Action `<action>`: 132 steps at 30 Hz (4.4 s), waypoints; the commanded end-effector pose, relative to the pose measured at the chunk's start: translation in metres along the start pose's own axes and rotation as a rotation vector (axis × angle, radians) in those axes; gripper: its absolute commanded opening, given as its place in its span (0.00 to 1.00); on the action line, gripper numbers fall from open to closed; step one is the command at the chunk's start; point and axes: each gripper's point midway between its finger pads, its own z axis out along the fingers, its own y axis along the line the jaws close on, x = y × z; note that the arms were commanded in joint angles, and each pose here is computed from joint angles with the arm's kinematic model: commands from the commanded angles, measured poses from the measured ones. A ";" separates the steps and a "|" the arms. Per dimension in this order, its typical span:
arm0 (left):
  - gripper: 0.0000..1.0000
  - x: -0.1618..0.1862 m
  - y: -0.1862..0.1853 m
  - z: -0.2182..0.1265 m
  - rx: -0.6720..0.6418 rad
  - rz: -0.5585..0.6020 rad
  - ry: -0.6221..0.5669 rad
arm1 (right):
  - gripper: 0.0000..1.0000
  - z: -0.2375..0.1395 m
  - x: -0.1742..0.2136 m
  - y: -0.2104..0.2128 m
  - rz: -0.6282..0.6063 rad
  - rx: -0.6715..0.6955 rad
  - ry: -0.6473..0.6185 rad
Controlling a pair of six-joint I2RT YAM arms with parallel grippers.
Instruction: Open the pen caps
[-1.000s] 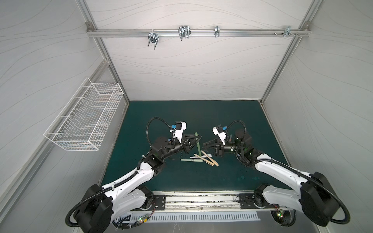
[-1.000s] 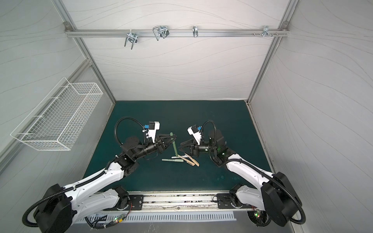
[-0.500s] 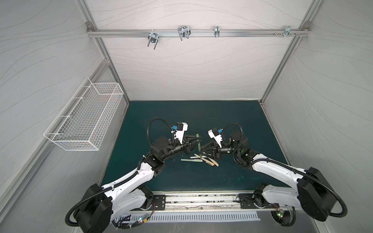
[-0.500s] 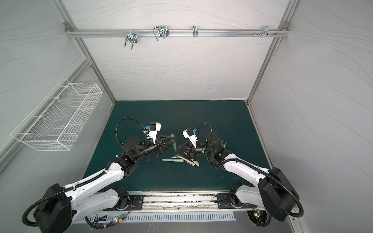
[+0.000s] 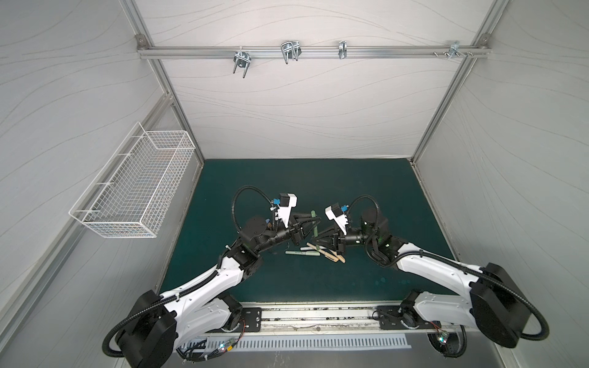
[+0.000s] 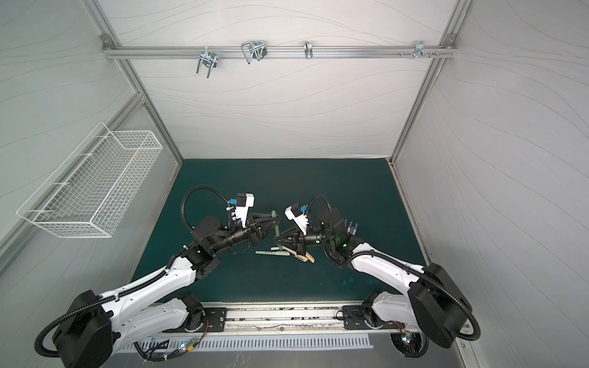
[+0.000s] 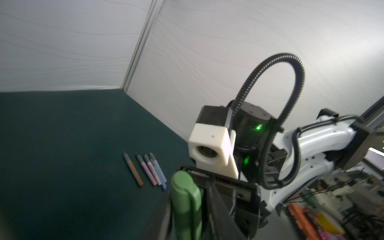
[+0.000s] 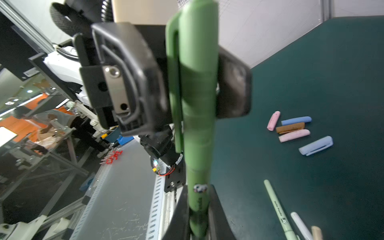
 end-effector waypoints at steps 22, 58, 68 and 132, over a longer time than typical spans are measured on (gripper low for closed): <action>0.38 -0.008 0.007 0.004 -0.052 0.023 -0.008 | 0.00 -0.002 0.003 -0.014 -0.129 0.264 0.037; 0.00 0.004 0.019 0.011 -0.075 -0.013 0.021 | 0.44 -0.026 -0.007 0.001 -0.159 0.230 -0.049; 0.00 0.006 0.001 0.016 0.050 -0.010 0.040 | 0.40 -0.018 -0.006 0.004 -0.083 0.084 -0.048; 0.00 -0.043 0.064 -0.057 -0.284 -0.142 -0.324 | 0.00 -0.018 0.020 -0.038 -0.041 0.188 0.066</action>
